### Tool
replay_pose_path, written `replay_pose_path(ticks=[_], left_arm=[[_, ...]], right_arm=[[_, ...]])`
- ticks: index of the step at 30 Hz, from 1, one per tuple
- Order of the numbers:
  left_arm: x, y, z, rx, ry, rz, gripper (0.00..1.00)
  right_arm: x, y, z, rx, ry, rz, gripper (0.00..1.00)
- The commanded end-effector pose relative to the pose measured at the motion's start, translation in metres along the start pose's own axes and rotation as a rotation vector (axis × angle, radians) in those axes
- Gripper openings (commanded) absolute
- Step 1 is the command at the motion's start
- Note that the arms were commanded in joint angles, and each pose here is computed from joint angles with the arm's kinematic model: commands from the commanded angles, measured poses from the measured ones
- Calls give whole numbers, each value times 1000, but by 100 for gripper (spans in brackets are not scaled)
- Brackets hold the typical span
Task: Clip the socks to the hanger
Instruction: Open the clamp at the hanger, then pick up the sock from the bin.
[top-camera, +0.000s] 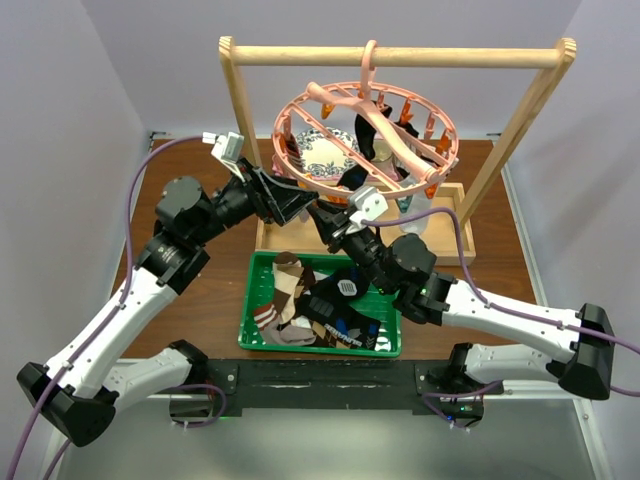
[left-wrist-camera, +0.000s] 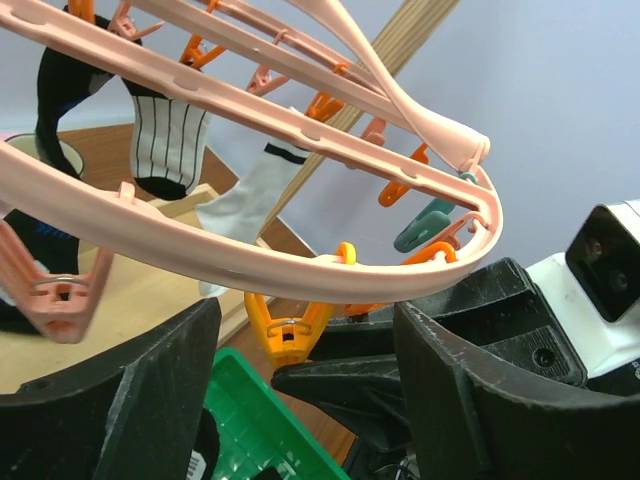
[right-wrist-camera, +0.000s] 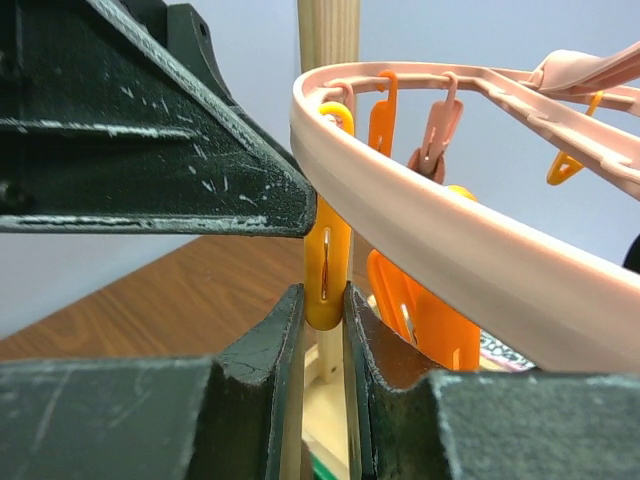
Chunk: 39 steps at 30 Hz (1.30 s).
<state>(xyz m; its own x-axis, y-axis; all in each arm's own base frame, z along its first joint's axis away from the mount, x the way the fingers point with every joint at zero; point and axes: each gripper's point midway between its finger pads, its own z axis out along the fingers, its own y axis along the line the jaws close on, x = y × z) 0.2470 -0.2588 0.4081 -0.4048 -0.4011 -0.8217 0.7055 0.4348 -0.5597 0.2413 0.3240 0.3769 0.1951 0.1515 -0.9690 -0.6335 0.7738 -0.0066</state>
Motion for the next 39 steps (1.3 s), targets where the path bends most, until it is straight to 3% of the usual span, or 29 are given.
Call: replay_pose_path(ticks=[1, 14, 24, 28, 29, 32, 39], left_arm=[[-13, -7, 3, 50, -58, 27, 71], [-12, -8, 8, 82, -62, 59, 61], [-13, 5, 11, 15, -62, 55, 40], [-12, 8, 11, 0, -58, 61, 22], [-12, 9, 10, -3, -59, 62, 12], [-9, 11, 9, -9, -56, 64, 0], [-8, 15, 8, -25, -53, 71, 0]], right_arm=[[-36, 4, -1, -20, -71, 135, 5], [-38, 8, -1, -34, -65, 189, 3], [-36, 12, 0, -46, -62, 193, 2], [-37, 12, -2, -55, -57, 193, 10], [-37, 12, -2, -57, -54, 190, 16], [-37, 6, -7, -35, -40, 187, 27], [-47, -13, -35, 3, -7, 204, 37]])
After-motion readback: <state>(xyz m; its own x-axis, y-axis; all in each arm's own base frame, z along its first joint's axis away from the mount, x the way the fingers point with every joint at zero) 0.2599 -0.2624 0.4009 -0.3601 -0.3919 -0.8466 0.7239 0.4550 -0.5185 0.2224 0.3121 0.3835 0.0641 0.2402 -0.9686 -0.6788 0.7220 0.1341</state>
